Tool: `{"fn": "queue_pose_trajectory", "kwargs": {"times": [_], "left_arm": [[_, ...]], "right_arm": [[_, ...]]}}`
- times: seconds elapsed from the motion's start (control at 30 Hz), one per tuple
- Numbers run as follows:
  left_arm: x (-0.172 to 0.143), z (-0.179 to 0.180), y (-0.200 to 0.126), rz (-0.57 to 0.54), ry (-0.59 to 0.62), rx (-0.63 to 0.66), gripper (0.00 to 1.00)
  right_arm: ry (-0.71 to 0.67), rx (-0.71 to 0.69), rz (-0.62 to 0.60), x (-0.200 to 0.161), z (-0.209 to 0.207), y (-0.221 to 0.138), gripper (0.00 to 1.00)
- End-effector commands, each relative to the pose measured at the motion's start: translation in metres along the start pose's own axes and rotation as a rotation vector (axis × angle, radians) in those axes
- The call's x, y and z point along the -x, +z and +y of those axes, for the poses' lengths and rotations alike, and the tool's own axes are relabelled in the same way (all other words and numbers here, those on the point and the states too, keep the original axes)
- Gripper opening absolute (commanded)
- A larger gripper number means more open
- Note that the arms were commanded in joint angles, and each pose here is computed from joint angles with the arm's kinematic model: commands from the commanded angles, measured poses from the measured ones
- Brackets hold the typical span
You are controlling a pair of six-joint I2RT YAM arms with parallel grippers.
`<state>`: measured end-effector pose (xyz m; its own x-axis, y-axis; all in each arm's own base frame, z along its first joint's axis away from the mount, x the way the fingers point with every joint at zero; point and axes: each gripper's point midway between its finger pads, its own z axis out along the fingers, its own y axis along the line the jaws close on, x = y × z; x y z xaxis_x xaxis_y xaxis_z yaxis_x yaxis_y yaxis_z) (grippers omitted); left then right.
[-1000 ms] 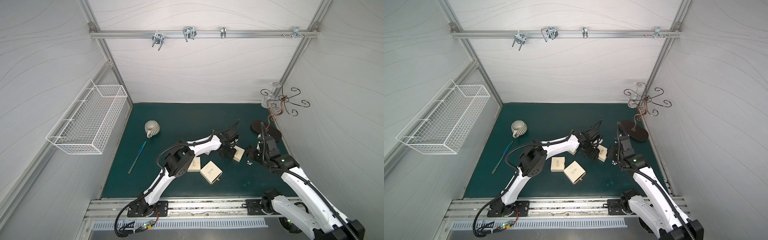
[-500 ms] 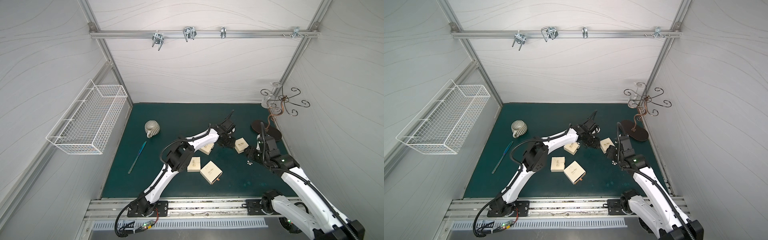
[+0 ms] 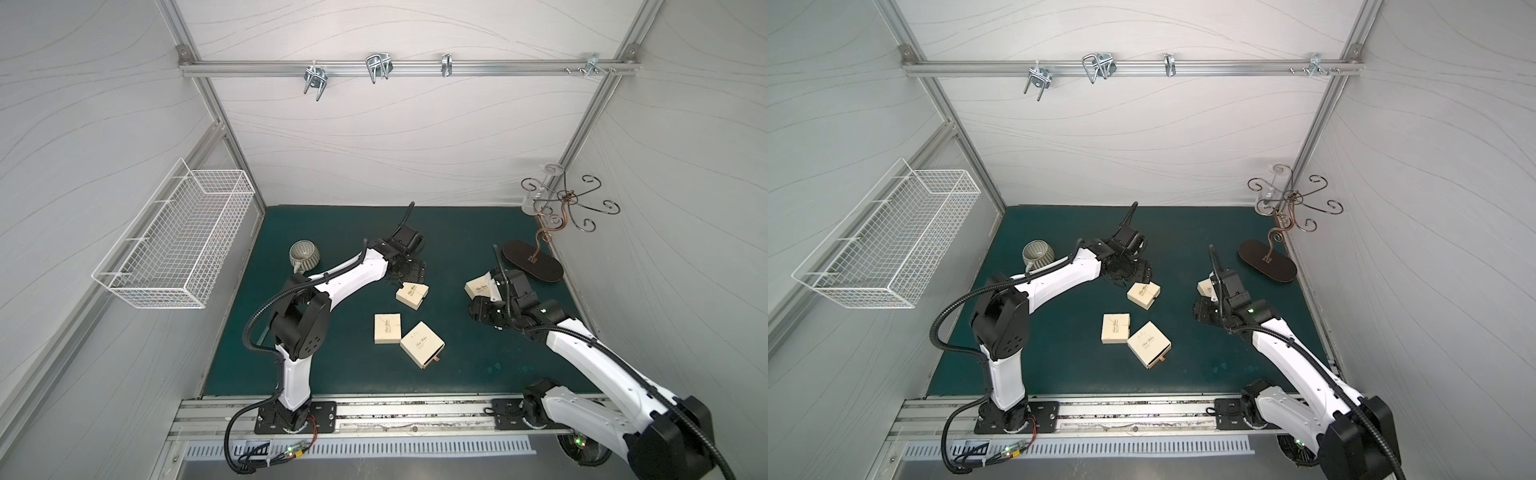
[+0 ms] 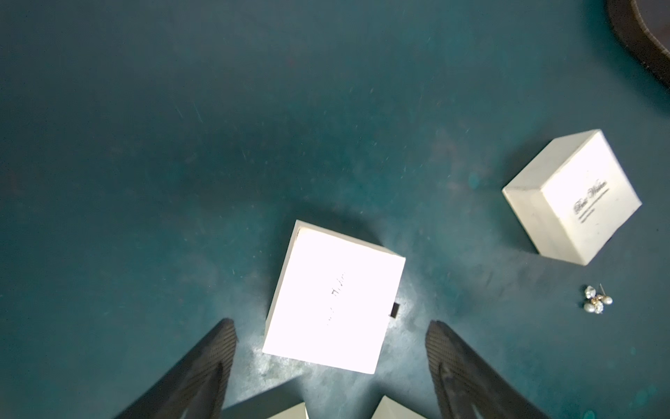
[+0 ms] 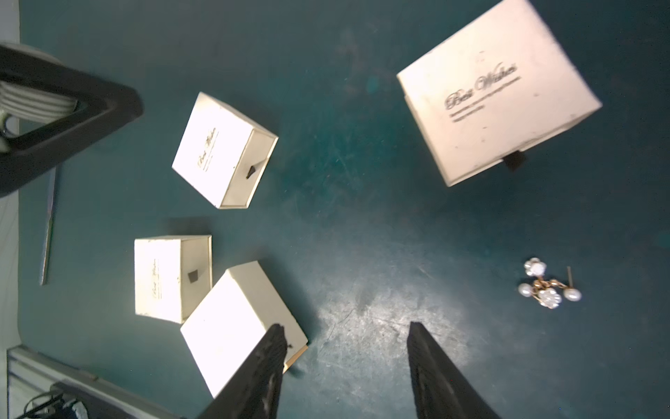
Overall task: Take out the earrings from the drawer-style jewelry box
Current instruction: Move the jewelry box to the center of the board.
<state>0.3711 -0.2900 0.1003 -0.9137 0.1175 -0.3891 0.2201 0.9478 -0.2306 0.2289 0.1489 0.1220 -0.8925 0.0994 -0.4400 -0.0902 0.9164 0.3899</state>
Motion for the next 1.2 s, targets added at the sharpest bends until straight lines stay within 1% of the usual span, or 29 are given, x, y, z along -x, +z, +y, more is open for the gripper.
{"fn": "queue_pose_trajectory", "kwargs": {"times": [0.0,0.1,0.23,0.37,0.47,0.53,0.73,0.83,0.93,1.07,1.17], "left_arm": [[-0.005,-0.003,0.019,0.071,-0.065,-0.114,0.86],[-0.013,-0.007,0.029,0.123,-0.042,-0.145,0.86],[-0.034,-0.016,0.041,0.204,-0.057,-0.222,0.86],[-0.050,-0.029,0.052,0.221,-0.052,-0.272,0.87],[-0.062,-0.043,0.055,0.251,-0.026,-0.283,0.84],[-0.072,-0.054,0.054,0.283,-0.014,-0.294,0.80],[-0.100,-0.077,0.051,0.334,0.029,-0.319,0.75],[-0.106,-0.085,0.052,0.358,0.037,-0.334,0.72],[-0.107,-0.086,0.051,0.356,0.036,-0.334,0.71],[-0.098,-0.082,0.049,0.311,0.043,-0.301,0.72],[-0.086,-0.080,0.044,0.281,0.025,-0.302,0.72]], "right_arm": [[-0.044,0.028,-0.009,0.008,0.013,-0.003,0.57],[-0.046,0.015,0.003,0.005,0.011,-0.003,0.57],[-0.046,-0.013,0.038,-0.001,0.005,0.002,0.57],[-0.045,-0.010,0.052,-0.005,0.004,0.006,0.57],[-0.046,-0.007,0.063,-0.006,0.005,0.009,0.57],[-0.048,-0.012,0.079,-0.008,0.004,0.011,0.57],[-0.054,0.006,0.097,-0.014,0.004,0.020,0.57],[-0.038,0.001,0.107,-0.016,0.001,0.024,0.56],[-0.011,0.019,0.124,-0.017,-0.002,0.029,0.55],[0.085,0.052,0.129,-0.012,-0.010,0.034,0.55],[0.112,0.055,0.117,-0.009,-0.013,0.034,0.54]]}}
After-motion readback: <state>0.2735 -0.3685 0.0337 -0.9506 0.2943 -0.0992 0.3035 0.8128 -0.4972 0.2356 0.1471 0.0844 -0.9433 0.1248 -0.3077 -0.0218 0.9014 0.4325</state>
